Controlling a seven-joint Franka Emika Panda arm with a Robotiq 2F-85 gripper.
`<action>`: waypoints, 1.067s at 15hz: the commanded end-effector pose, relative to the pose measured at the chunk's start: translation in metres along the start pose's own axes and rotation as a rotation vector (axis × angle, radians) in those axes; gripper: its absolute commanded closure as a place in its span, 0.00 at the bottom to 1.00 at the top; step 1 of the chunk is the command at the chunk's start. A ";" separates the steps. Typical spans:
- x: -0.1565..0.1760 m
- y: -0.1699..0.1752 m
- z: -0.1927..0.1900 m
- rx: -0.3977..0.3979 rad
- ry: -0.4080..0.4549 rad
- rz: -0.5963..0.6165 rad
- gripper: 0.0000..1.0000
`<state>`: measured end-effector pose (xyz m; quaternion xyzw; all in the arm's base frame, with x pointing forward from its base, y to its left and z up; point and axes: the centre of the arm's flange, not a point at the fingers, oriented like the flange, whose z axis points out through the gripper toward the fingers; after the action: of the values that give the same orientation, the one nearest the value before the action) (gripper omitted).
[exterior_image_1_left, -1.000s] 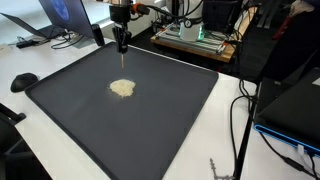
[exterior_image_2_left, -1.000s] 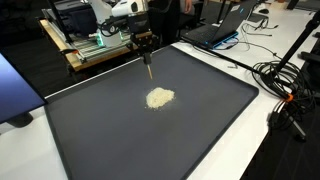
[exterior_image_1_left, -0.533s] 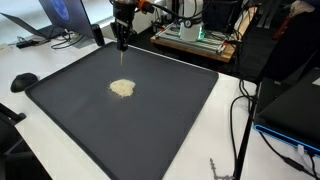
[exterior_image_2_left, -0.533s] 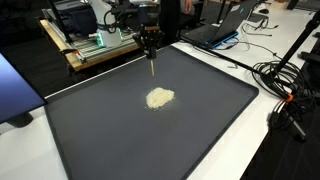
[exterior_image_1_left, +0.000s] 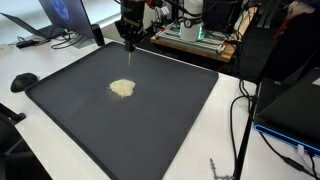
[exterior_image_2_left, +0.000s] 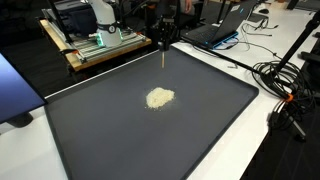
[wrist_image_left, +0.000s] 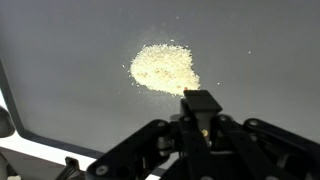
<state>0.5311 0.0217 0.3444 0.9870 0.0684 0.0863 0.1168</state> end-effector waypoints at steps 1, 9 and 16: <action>0.035 -0.012 0.003 -0.042 -0.069 -0.084 0.97; 0.103 -0.022 0.031 -0.118 -0.253 -0.195 0.97; 0.156 -0.022 0.061 -0.152 -0.387 -0.331 0.97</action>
<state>0.6521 0.0461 0.3099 0.9636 0.1684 -0.0917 0.1863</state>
